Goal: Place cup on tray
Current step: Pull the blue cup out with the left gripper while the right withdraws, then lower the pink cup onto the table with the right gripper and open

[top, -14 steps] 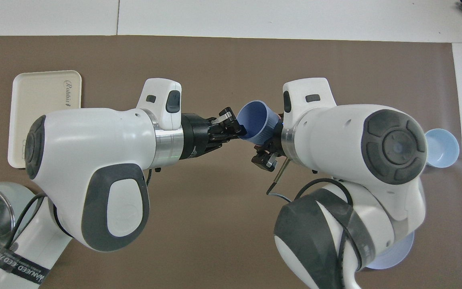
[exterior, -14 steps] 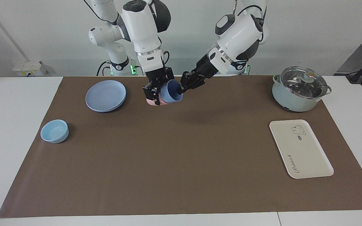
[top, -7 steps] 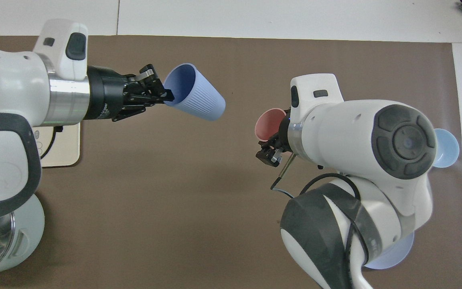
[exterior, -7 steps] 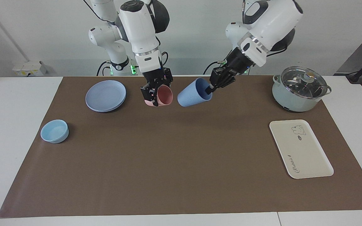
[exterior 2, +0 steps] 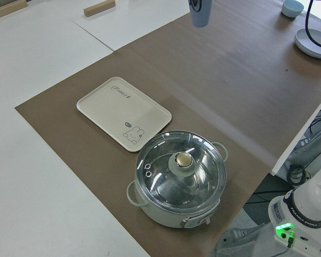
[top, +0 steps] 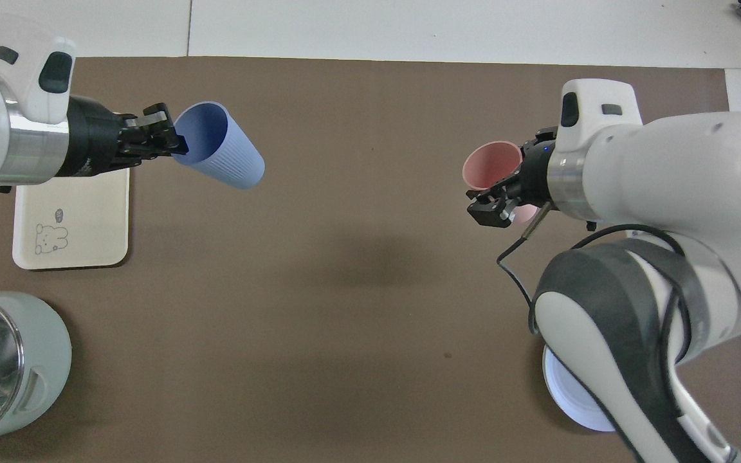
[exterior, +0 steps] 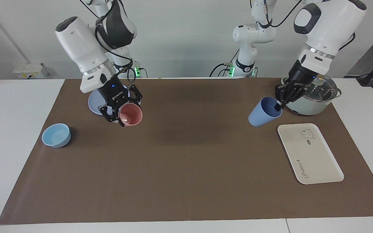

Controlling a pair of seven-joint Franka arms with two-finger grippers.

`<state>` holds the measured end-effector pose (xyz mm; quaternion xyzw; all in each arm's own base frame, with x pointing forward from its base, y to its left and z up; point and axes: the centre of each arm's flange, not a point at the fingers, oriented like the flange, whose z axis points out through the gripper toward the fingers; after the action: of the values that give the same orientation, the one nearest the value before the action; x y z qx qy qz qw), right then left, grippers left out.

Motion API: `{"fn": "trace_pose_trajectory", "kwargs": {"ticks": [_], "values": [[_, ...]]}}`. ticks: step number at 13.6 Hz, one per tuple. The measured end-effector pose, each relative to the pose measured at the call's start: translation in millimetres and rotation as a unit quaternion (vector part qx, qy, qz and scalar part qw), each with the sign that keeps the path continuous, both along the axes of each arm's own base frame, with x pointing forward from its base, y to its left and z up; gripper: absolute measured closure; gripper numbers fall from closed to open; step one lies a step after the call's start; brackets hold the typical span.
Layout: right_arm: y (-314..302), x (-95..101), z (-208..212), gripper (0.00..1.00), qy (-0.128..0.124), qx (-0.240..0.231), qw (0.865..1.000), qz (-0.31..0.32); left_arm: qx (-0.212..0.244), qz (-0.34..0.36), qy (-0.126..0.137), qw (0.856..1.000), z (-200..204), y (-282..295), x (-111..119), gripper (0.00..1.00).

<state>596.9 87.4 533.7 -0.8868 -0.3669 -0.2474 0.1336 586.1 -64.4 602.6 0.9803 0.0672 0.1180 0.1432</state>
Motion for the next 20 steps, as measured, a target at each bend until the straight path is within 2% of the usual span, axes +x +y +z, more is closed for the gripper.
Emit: {"fn": "trace_pose_trajectory", "kwargs": {"ticks": [2, 4, 6, 8, 11, 13, 16, 20], "values": [[-45.3, 4.6, -27.2, 0.15, -0.019, 0.048, 0.999, 0.001, 0.026, -0.025, -0.003, 0.999, -20.6, 52.6, -4.8, 0.95], [-74.4, 11.7, -61.4, 0.15, -0.044, 0.09, 0.995, 0.014, 0.053, -0.031, -0.032, 0.998, -44.4, 108.6, -16.5, 0.95], [-94.8, 19.9, -98.3, 0.15, -0.067, 0.111, 0.991, 0.027, 0.082, -0.032, -0.051, 0.995, -73.7, 163.5, -34.5, 0.95], [-109.6, 24.6, -126.0, 0.15, -0.077, 0.12, 0.989, 0.027, 0.095, -0.026, -0.051, 0.994, -97.8, 199.8, -45.2, 0.95], [-136.8, 26.2, -147.5, 0.15, -0.095, 0.13, 0.987, 0.017, 0.11, -0.007, -0.074, 0.991, -135.3, 216.0, -30.7, 0.95], [-159.1, 25.1, -164.3, 0.15, -0.096, 0.135, 0.986, 0.013, 0.118, 0.006, -0.089, 0.989, -166.5, 223.2, -15.6, 0.95], [-184.6, 22.2, -205.2, 0.15, -0.124, 0.172, 0.977, 0.033, 0.106, 0.041, -0.096, 0.989, -199.1, 240.0, -8.1, 0.95], [-202.0, 19.2, -248.2, 0.15, -0.139, 0.187, 0.971, 0.049, 0.088, 0.071, -0.101, 0.988, -215.5, 247.4, -5.1, 0.95]]}}
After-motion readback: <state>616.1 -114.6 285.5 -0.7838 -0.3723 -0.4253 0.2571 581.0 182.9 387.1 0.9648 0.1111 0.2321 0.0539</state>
